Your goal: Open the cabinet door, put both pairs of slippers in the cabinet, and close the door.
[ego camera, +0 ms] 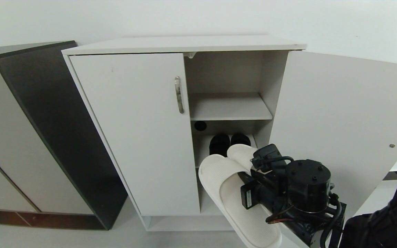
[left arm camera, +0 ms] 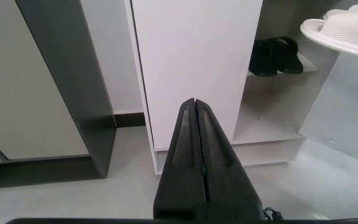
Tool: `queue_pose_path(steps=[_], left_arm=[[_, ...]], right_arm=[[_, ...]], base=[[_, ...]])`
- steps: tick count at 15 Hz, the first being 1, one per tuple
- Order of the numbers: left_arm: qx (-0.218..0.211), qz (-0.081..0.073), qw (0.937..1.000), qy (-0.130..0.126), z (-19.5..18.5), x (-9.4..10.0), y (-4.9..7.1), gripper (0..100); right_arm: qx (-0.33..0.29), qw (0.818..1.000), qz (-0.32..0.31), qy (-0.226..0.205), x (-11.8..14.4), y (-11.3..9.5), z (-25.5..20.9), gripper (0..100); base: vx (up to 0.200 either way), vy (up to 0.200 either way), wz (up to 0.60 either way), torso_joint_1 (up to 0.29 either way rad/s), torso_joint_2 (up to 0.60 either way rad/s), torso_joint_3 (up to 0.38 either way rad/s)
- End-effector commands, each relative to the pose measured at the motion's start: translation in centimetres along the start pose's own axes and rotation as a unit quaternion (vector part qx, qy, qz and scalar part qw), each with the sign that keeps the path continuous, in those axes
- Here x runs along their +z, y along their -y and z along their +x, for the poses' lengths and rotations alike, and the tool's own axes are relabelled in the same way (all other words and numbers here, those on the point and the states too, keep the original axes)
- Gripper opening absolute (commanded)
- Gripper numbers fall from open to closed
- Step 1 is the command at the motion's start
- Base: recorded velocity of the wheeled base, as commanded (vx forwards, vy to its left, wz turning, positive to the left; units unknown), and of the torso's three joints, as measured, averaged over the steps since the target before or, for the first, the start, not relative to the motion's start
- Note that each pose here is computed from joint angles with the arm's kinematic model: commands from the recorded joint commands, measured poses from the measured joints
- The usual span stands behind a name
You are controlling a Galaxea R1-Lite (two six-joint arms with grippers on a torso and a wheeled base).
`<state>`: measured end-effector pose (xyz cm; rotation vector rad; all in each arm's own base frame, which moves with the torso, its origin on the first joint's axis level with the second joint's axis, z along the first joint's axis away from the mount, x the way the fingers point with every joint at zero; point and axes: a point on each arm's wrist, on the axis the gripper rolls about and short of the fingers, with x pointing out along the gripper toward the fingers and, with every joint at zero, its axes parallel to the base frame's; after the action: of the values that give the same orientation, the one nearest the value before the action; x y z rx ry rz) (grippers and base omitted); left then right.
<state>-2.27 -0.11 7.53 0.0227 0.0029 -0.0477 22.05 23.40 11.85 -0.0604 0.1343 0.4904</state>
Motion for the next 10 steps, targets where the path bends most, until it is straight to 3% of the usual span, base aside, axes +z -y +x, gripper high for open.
queue_pose_path(steps=[1,10], left_arm=[[0.0,0.0,1.0,0.0,0.0,0.0,0.0,0],[0.0,-0.001,1.0,0.0,0.0,0.0,0.0,0]], right_arm=[[0.0,1.0,-0.008,-0.005,-0.89,-0.03,0.13,0],[0.013,0.999,-0.015,0.038,-1.67,0.19,0.94,0]], base=[[0.0,0.0,0.0,0.0,0.0,0.0],[0.0,0.0,-0.07,0.0,0.0,0.001]])
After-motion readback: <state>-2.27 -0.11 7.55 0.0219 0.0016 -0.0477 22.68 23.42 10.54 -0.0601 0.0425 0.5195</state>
